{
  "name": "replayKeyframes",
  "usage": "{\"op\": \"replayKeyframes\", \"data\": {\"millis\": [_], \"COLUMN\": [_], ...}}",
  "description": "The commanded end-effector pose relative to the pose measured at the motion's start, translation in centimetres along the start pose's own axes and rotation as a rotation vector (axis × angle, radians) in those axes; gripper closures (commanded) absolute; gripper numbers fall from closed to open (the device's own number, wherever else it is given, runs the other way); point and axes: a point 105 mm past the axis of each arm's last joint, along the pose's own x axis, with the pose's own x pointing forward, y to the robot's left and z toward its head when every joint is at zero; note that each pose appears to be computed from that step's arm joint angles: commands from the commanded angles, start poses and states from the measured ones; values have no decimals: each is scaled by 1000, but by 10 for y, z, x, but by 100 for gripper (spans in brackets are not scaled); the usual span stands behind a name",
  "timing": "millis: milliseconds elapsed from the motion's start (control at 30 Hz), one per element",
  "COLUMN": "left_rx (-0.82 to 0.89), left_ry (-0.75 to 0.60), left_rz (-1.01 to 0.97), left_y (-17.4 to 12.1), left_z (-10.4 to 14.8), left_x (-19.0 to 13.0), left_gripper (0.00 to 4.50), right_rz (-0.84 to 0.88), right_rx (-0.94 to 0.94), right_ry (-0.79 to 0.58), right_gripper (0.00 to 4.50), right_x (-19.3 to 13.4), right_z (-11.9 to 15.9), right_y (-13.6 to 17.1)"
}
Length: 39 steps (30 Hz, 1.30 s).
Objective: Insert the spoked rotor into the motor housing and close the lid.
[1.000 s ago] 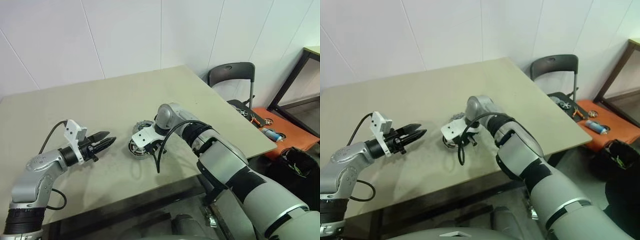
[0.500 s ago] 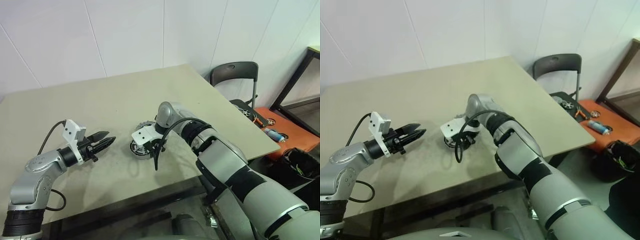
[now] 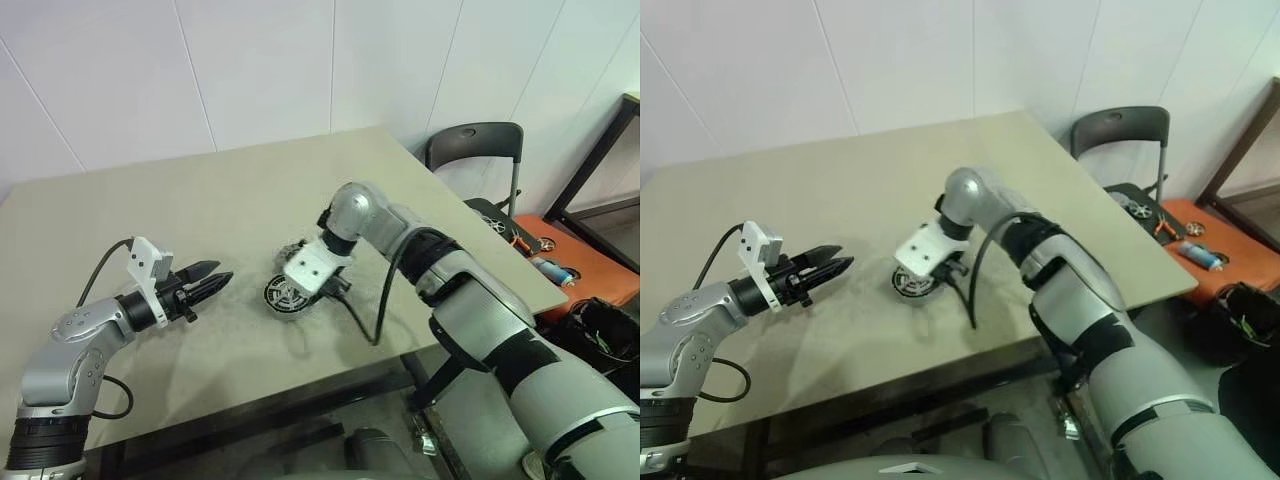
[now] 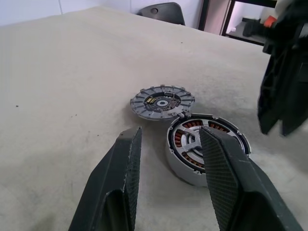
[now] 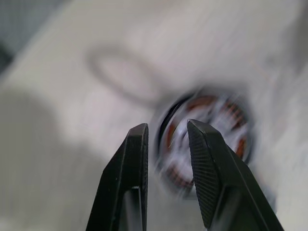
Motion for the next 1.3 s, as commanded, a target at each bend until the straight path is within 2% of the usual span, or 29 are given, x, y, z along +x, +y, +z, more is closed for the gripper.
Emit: {"op": "replayKeyframes", "data": {"millis": [33, 367, 500, 633, 900, 1300], "left_rx": [32, 32, 25, 17, 11, 2], "left_ry": [-21, -9, -1, -3, -5, -2], "left_rz": [-7, -20, -23, -15, -10, 3], "left_y": [-1, -4, -7, -7, -6, -6], "left_z": [10, 7, 3, 3, 3, 2], "left_x": [3, 4, 4, 3, 3, 0], "left_gripper": [246, 246, 246, 246, 246, 246], "right_rz": [-37, -109, -30, -38, -124, -79], "right_rx": [-137, -182, -196, -216, -310, -333], "right_ry": [67, 205, 279, 267, 295, 252], "right_gripper": [316, 316, 316, 316, 316, 316], "right_x": [4, 2, -7, -7, -2, 16], "right_z": [-7, -24, -36, -32, -18, -13], "right_y": [3, -9, 1, -3, -30, -23]}}
